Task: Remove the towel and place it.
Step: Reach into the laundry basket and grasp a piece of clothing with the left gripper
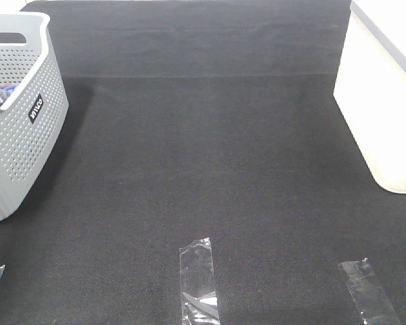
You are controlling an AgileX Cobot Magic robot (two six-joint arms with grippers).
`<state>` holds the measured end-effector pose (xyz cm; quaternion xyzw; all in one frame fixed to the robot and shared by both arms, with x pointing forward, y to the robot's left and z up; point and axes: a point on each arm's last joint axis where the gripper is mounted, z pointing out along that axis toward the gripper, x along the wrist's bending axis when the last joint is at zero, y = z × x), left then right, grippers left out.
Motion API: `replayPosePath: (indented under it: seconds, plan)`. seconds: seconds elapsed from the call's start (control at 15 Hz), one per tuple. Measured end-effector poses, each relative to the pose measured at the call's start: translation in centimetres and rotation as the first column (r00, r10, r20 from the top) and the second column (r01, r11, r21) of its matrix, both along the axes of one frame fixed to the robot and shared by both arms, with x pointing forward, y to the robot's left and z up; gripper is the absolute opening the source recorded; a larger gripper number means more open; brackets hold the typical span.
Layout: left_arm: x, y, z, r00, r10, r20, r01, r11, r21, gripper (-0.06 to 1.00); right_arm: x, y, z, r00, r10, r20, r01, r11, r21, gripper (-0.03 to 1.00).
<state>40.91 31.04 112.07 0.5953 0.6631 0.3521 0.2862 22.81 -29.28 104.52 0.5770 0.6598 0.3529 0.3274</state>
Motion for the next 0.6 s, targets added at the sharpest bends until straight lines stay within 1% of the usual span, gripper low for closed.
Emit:
replayPosePath:
  seconds: [0.13, 0.33, 0.4, 0.53, 0.6]
  plan:
    - [4.1, 0.0, -0.2, 0.996, 0.034, -0.082, -0.036, 0.999, -0.015, 0.65, 0.0, 0.0, 0.0, 1.000, 0.000, 0.000, 0.000, 1.000, 0.000, 0.79]
    - [10.0, 0.0, -1.0, 0.984, 0.045, -0.173, -0.048, 0.999, -0.009, 0.65, 0.0, 0.0, 0.0, 1.000, 0.000, 0.000, 0.000, 1.000, 0.000, 0.79]
    - [13.0, 0.0, -1.8, 0.974, 0.051, -0.220, -0.051, 0.999, 0.004, 0.65, 0.0, 0.0, 0.0, 1.000, 0.000, 0.000, 0.000, 1.000, 0.000, 0.79]
    - [16.4, 0.3, -2.6, 0.957, 0.075, -0.279, -0.067, 0.997, 0.036, 0.65, 0.0, 0.0, 0.0, 1.000, 0.000, 0.000, 0.000, 1.000, 0.000, 0.79]
    - [17.9, 0.7, -3.0, 0.949, 0.093, -0.302, -0.085, 0.996, 0.039, 0.65, 0.0, 0.0, 0.0, 1.000, 0.000, 0.000, 0.000, 1.000, 0.000, 0.79]
